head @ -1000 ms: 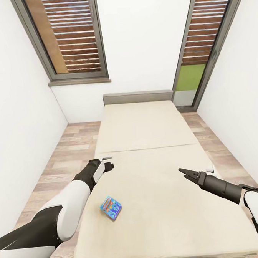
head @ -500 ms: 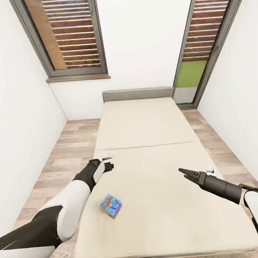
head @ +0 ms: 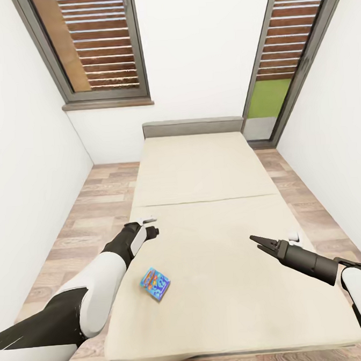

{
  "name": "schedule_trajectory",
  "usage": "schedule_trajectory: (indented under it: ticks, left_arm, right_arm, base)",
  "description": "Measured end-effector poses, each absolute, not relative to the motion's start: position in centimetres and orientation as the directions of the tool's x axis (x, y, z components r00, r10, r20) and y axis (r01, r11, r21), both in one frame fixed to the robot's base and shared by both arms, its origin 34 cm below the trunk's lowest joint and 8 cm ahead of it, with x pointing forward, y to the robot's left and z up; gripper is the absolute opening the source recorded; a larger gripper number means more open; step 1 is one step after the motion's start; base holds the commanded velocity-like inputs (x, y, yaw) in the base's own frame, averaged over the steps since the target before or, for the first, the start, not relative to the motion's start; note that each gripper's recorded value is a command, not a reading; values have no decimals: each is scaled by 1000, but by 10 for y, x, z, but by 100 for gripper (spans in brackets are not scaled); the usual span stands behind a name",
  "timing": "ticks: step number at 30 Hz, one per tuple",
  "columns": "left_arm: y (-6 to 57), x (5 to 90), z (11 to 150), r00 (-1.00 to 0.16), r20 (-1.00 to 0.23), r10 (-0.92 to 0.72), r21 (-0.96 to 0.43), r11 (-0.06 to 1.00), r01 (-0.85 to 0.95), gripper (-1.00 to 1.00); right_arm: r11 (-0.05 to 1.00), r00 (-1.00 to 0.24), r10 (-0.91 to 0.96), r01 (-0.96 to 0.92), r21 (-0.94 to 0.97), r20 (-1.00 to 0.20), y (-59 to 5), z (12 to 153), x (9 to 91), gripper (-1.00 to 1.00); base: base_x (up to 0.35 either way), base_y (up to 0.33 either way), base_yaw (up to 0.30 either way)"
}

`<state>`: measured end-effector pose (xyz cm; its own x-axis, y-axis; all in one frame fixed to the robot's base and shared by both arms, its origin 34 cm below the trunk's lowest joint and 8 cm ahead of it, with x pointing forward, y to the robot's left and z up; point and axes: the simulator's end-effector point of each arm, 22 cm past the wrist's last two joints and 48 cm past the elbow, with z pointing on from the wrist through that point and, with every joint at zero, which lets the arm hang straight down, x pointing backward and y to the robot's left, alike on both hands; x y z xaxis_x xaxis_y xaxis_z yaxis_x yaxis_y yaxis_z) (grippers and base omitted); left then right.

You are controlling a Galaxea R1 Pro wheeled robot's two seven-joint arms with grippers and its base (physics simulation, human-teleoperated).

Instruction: Put all the toys in the child's room - the three board games (two on the bed and one on the table), the two jigsaw puzzles on the table, and the tennis ball on the table - inside the toy box on the table in the child's room.

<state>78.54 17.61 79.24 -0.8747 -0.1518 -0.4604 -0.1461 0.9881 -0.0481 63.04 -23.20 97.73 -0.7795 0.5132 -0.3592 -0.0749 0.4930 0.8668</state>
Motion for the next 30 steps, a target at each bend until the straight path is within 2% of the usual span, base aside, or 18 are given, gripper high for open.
schedule_trajectory:
  ticks: [9, 30]
  left_arm:
    - [177, 792, 787, -854, -499, -147, -41, 988, -146, 100]
    - [178, 785, 763, -869, -473, -147, -35, 988, -148, 100]
  right_arm:
    - [493, -784, 513, -62, 868, -348, -232, 970, 630, 100]
    - [496, -779, 535, -26, 868, -329, -244, 955, 632, 100]
  base:
    - [0, 0, 0]
    - [0, 0, 0]
